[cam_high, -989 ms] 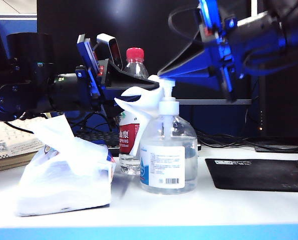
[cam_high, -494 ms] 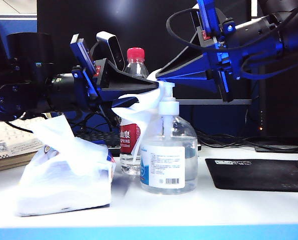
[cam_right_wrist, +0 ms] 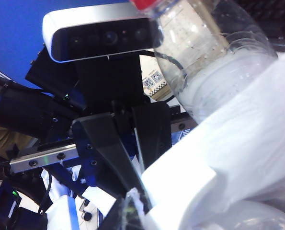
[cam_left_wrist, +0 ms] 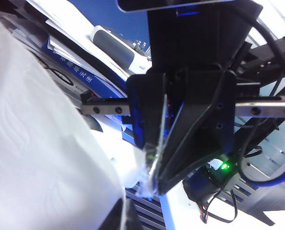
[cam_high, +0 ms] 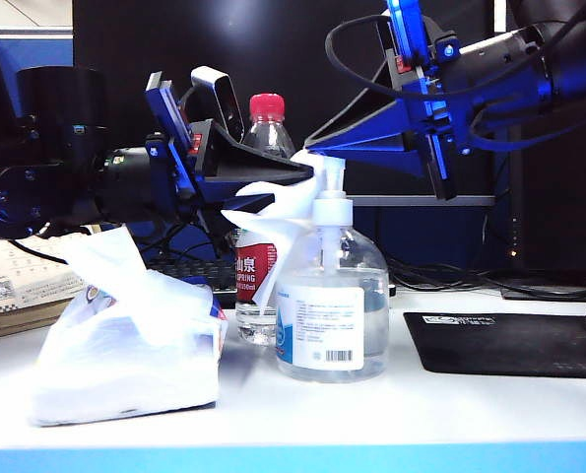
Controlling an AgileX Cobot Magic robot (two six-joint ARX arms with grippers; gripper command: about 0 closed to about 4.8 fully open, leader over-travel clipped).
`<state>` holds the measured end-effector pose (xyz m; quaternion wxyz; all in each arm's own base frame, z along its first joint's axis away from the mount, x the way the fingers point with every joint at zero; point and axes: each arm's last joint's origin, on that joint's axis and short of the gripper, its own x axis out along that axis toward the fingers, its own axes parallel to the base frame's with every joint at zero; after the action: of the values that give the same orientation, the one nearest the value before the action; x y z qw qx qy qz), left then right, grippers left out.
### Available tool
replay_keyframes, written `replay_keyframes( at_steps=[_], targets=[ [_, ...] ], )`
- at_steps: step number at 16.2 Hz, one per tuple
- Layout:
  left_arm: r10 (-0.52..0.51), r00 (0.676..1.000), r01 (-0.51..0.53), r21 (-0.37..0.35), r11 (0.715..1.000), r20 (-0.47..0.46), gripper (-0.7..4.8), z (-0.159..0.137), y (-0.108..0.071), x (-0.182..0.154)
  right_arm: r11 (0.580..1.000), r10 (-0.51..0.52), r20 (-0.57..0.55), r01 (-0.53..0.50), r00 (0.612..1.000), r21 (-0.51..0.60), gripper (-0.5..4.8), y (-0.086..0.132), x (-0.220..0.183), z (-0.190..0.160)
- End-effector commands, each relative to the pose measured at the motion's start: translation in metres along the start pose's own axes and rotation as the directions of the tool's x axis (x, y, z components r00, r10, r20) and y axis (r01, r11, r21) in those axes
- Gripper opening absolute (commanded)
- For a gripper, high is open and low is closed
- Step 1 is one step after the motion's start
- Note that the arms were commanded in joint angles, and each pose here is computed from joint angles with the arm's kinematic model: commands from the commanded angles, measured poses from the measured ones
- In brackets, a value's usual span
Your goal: Pull out a tissue from the tissue dispenser, then press the switch of the alcohol sanitizer bottle to drop some sanitizer on the paper tissue, and finally place the treated tissue on the table.
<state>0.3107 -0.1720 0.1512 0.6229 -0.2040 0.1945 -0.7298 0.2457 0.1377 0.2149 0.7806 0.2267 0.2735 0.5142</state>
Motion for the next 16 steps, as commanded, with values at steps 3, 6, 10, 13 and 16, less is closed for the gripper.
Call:
replay_keyframes(
  at_steps=[3, 6, 10, 13, 16],
  targets=[
    [0.004, 1.000, -0.004, 0.006, 1.000, -0.003, -0.06, 0.001, 0.001, 0.000, 0.999, 0.001, 0.045, 0.001, 0.999, -0.036, -0.05, 0.005, 0.001, 0.015],
    [0.004, 1.000, -0.004, 0.005, 1.000, -0.004, -0.06, 0.002, 0.001, 0.001, 0.999, -0.026, 0.003, 0.026, 1.000, -0.027, -0.05, 0.002, 0.000, 0.010],
    [-0.008, 1.000, 0.008, 0.008, 1.000, -0.013, -0.06, 0.002, 0.001, 0.001, 0.990, -0.131, -0.099, 0.124, 0.986, -0.067, -0.05, -0.007, -0.001, -0.007],
    [-0.014, 1.000, 0.014, 0.008, 1.000, -0.018, -0.06, 0.001, 0.000, 0.001, 0.985, -0.164, -0.105, 0.157, 0.981, -0.078, -0.05, -0.014, -0.003, -0.019],
    [-0.014, 1.000, 0.014, 0.011, 1.000, -0.018, -0.06, 0.002, 0.000, 0.001, 0.984, -0.176, -0.145, 0.171, 0.974, -0.046, -0.05, -0.027, 0.001, -0.037]
  ],
)
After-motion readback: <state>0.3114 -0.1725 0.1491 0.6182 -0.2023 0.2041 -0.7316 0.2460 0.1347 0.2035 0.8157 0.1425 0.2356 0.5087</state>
